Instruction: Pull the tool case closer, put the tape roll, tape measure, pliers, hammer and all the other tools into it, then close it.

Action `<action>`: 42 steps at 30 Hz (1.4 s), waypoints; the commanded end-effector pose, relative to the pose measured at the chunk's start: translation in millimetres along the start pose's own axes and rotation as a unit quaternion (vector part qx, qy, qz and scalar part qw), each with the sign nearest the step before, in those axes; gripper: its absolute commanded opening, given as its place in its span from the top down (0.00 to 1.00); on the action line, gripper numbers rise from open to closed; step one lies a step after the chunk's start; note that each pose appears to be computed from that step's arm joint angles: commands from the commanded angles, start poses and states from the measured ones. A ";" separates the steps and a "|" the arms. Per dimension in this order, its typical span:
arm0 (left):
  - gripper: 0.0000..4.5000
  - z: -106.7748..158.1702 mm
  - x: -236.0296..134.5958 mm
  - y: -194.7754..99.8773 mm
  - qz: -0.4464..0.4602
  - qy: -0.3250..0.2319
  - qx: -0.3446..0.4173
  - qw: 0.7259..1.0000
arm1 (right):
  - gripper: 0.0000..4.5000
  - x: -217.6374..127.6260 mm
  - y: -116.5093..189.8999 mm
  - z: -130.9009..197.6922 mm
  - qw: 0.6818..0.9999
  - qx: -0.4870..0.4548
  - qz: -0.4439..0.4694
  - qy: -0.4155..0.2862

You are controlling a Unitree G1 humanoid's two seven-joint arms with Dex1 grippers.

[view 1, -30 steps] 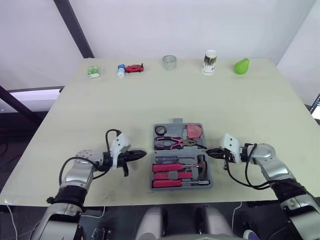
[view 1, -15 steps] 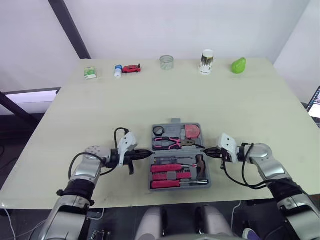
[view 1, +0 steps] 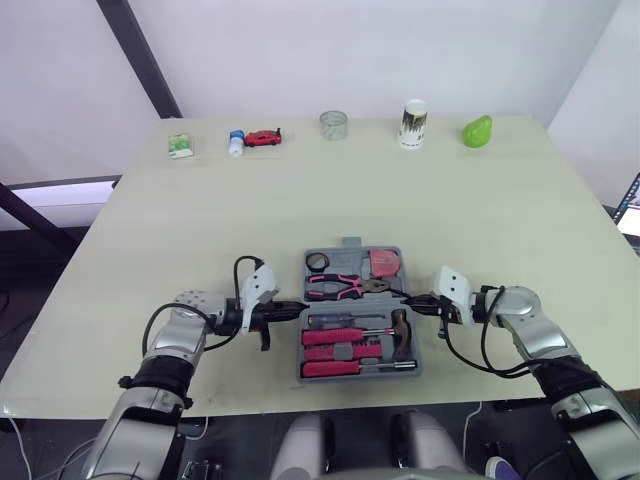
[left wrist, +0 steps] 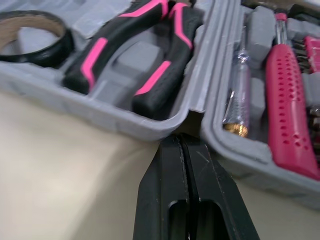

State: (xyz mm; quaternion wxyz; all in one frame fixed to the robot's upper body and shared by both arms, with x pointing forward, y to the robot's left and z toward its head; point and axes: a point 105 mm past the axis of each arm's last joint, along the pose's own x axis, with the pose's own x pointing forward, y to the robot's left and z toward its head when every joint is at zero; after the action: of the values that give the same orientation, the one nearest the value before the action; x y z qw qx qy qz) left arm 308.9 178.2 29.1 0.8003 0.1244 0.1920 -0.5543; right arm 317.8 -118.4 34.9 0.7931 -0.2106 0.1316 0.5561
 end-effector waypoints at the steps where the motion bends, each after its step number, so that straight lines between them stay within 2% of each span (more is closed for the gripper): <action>1: 1.00 -1.2 9.3 -11.9 -0.031 0.004 0.009 0.999 | 0.98 1.4 0.1 10.3 1.000 -0.014 0.008 -0.015; 14: 1.00 -1.4 21.2 -27.3 -0.060 0.000 0.009 0.998 | 0.98 -9.3 12.6 2.4 0.999 0.019 0.039 -0.001; 26: 1.00 -13.7 15.5 -37.3 -0.087 0.025 0.004 0.996 | 0.98 -9.5 21.5 1.0 0.998 0.032 0.055 0.004; 42: 1.00 -16.9 14.2 -41.5 -0.094 0.033 -0.001 0.995 | 0.98 -9.6 24.7 0.9 0.997 0.037 0.065 0.005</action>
State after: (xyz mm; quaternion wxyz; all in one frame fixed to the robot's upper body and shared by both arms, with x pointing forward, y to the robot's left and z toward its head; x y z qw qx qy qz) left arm 285.6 165.6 21.4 0.7640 0.1275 0.2045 -0.5985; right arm 295.4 -129.2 27.9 0.7732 -0.1771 0.1901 0.5785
